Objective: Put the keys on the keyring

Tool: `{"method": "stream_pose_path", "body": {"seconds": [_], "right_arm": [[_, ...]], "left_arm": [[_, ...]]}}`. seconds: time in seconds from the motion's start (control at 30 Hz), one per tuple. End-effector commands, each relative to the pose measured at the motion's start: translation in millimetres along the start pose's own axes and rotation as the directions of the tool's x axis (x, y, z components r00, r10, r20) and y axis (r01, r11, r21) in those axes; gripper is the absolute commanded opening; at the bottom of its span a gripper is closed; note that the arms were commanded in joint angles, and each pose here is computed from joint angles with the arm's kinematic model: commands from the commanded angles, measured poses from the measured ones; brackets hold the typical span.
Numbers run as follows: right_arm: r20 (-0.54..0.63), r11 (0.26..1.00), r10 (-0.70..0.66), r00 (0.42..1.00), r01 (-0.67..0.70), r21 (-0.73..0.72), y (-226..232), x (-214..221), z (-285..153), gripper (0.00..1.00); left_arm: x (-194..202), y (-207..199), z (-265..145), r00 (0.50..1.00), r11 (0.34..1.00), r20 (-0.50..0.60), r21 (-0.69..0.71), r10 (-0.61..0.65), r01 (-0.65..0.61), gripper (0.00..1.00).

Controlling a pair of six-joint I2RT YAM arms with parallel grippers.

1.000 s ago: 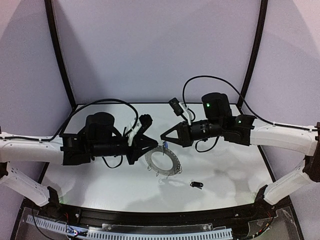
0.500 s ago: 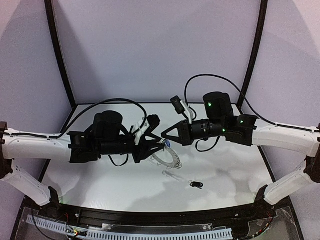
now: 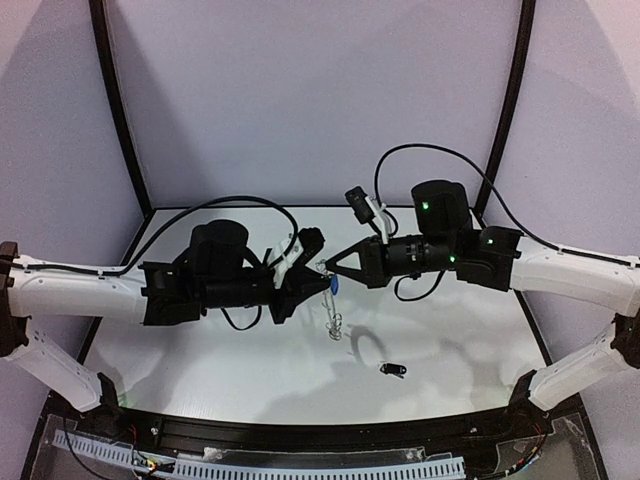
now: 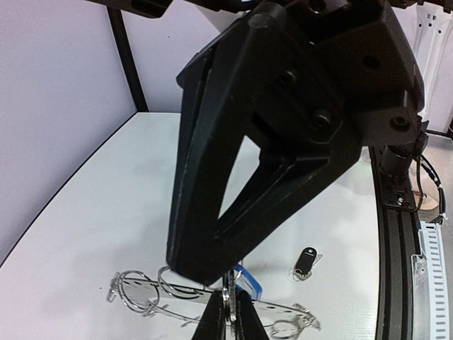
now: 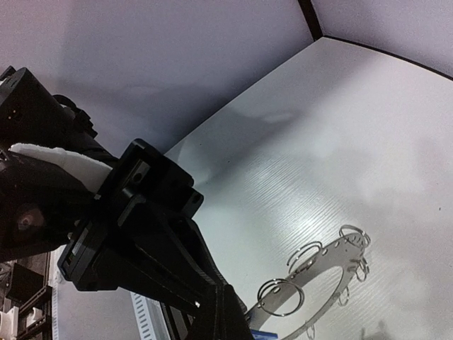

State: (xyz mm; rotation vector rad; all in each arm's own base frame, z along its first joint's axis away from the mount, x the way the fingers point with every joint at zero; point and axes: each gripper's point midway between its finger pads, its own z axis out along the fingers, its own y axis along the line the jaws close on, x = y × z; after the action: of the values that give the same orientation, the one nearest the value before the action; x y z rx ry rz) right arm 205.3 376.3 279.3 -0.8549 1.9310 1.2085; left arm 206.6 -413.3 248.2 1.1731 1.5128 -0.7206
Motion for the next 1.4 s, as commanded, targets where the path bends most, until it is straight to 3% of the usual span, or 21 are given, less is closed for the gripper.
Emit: {"method": "stream_pose_path", "body": {"seconds": [0.0,0.2,0.23,0.27,0.33,0.4,0.47,0.5,0.57,0.7,0.77,0.87,0.97,1.0,1.13,1.2,1.33,1.37], "right_arm": [[0.070,0.998,-0.043,0.997,0.040,0.054,5.7,-21.1,-19.5,0.00],[0.073,0.996,-0.065,0.995,0.060,0.059,4.3,-14.9,-24.0,0.00],[0.082,0.996,-0.077,0.994,0.074,0.043,7.8,-17.0,-24.6,0.00],[0.089,0.995,-0.096,0.991,0.095,0.019,12.6,-18.4,-24.8,0.00],[0.099,0.992,-0.128,0.987,0.128,0.006,15.9,-20.7,-24.6,0.00],[0.095,0.990,-0.143,0.985,0.140,0.033,10.4,-21.3,-22.7,0.00],[0.077,0.990,-0.138,0.987,0.135,0.049,2.9,-16.9,-19.2,0.00],[0.063,0.991,-0.128,0.990,0.125,0.049,-2.1,-11.5,-15.6,0.00],[0.030,0.993,-0.109,0.994,0.108,0.041,-9.8,-0.6,-6.3,0.00],[-0.053,0.987,-0.158,0.986,0.158,0.002,-23.4,28.1,19.1,0.00],[-0.100,0.979,-0.205,0.974,0.202,-0.042,-27.5,43.5,33.2,0.00],[-0.178,0.965,-0.238,0.955,0.211,-0.157,-23.5,71.5,49.0,0.00],[-0.253,0.950,-0.244,0.936,0.178,-0.258,-20.6,106.7,63.5,0.08],[-0.271,0.952,-0.232,0.934,0.160,-0.262,-22.8,113.9,66.6,0.11],[-0.289,0.976,-0.188,0.939,0.147,-0.157,-46.5,123.8,75.8,0.20],[-0.288,0.988,-0.155,0.945,0.148,-0.044,-66.9,119.2,77.3,0.32],[-0.226,0.991,-0.136,0.964,0.133,-0.030,-65.0,104.0,66.5,0.60],[-0.221,0.993,-0.116,0.968,0.119,-0.002,-70.1,102.5,63.2,0.88]], "left_arm": [[-16.2,-2.1,-12.5,0.999,1.000,0.054,0.002,0.008,-0.009,0.01],[-25.2,-5.8,-28.9,0.995,1.000,0.097,0.017,-0.008,0.006,0.01],[-26.0,-7.1,-29.8,0.995,1.000,0.097,0.025,-0.013,0.011,0.10],[-26.1,-8.9,-31.3,0.996,0.999,0.093,0.036,-0.016,0.013,0.25],[-25.7,-10.2,-32.6,0.996,0.999,0.087,0.044,-0.021,0.018,0.38],[-22.4,-10.5,-35.3,0.997,0.999,0.070,0.044,-0.034,0.031,0.61],[-17.7,-6.0,-39.2,0.996,0.997,0.049,0.014,-0.079,0.078,0.73],[-13.5,1.7,-43.3,0.992,0.992,0.044,-0.034,-0.116,0.118,0.88],[-9.9,19.0,-55.8,0.981,0.972,0.069,-0.138,-0.183,0.191,0.97],[16.6,50.4,-80.7,0.955,0.892,0.111,-0.342,-0.275,0.296,0.99],[32.8,69.4,-104.1,0.938,0.819,0.156,-0.458,-0.310,0.347,0.99],[41.6,86.7,-129.9,0.891,0.734,0.241,-0.506,-0.385,0.454,0.99],[88.2,108.8,-159.9,0.811,0.586,0.302,-0.571,-0.500,0.574,0.99],[99.1,117.5,-171.3,0.775,0.524,0.333,-0.588,-0.538,0.616,0.99],[123.8,119.3,-183.2,0.739,0.465,0.341,-0.606,-0.581,0.645,0.99],[129.9,117.1,-186.2,0.737,0.460,0.336,-0.610,-0.587,0.645,0.99],[145.1,113.6,-189.6,0.740,0.453,0.309,-0.632,-0.598,0.630,0.99],[147.6,113.5,-190.5,0.738,0.447,0.305,-0.637,-0.602,0.628,0.99]]}}
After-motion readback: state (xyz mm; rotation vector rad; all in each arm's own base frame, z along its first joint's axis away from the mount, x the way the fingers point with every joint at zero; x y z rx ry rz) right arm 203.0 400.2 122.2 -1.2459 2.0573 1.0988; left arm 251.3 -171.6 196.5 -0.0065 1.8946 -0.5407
